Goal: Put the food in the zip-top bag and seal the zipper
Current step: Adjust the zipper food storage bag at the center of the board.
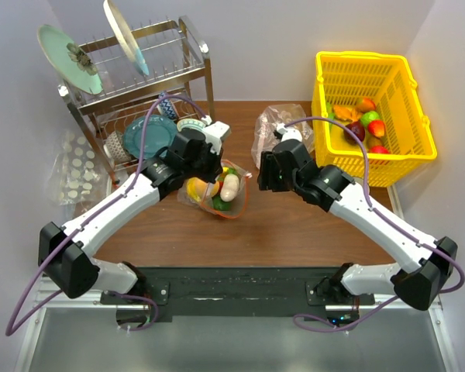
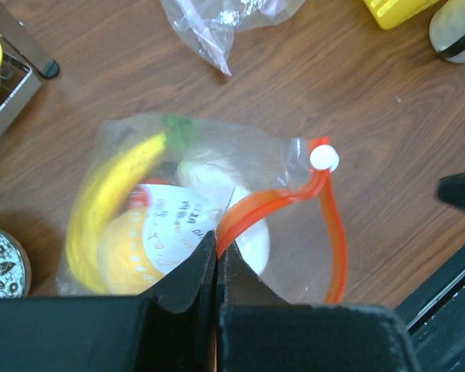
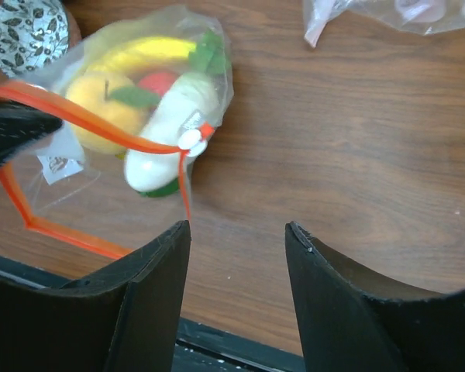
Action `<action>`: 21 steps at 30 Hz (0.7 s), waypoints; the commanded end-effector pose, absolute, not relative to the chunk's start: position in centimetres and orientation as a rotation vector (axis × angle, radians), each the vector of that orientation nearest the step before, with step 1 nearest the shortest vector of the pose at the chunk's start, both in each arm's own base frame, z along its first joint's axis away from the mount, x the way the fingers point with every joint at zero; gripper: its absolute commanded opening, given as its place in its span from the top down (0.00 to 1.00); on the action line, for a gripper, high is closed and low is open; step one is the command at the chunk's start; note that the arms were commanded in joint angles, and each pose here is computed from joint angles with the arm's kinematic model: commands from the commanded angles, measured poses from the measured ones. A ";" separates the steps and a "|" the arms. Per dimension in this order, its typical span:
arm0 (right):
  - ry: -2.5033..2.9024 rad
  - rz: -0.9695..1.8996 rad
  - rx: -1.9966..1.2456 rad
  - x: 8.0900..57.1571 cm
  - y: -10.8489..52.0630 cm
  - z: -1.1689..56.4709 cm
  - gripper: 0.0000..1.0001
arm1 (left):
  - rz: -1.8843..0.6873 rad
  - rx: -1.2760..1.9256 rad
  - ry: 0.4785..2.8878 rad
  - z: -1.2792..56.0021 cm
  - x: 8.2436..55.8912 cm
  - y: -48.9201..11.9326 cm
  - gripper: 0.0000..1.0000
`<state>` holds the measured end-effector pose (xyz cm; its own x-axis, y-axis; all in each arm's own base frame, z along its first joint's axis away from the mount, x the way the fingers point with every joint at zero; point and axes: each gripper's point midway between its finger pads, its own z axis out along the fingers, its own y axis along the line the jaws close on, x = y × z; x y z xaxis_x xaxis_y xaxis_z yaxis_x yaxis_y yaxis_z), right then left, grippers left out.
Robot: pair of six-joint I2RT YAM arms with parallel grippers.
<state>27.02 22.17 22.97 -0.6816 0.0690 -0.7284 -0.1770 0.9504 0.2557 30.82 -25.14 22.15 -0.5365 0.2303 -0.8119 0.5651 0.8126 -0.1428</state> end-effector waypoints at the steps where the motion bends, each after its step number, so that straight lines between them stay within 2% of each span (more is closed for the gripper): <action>1: 2.182 0.280 -0.032 28.5 19.8 27.0 0.44 | -0.507 0.585 2.070 23.1 31.6 -25.5 1.00; 8: 2.120 0.191 0.151 31.6 11.4 31.0 0.46 | -0.503 0.577 2.069 23.0 31.5 -25.3 1.00; 14: 1.978 -0.034 0.391 34.1 2.5 35.0 0.47 | -0.514 0.580 2.070 22.9 31.4 -25.4 1.00; 21: 1.911 -0.163 0.627 37.4 -5.0 34.3 0.48 | -0.525 0.583 2.073 22.7 31.4 -25.7 1.00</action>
<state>35.38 -0.94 34.03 -0.3553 0.3240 -0.8768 0.3938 0.9026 0.1740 30.92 -25.25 21.19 -0.5380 0.2305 -0.8108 0.5652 0.8123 -0.1440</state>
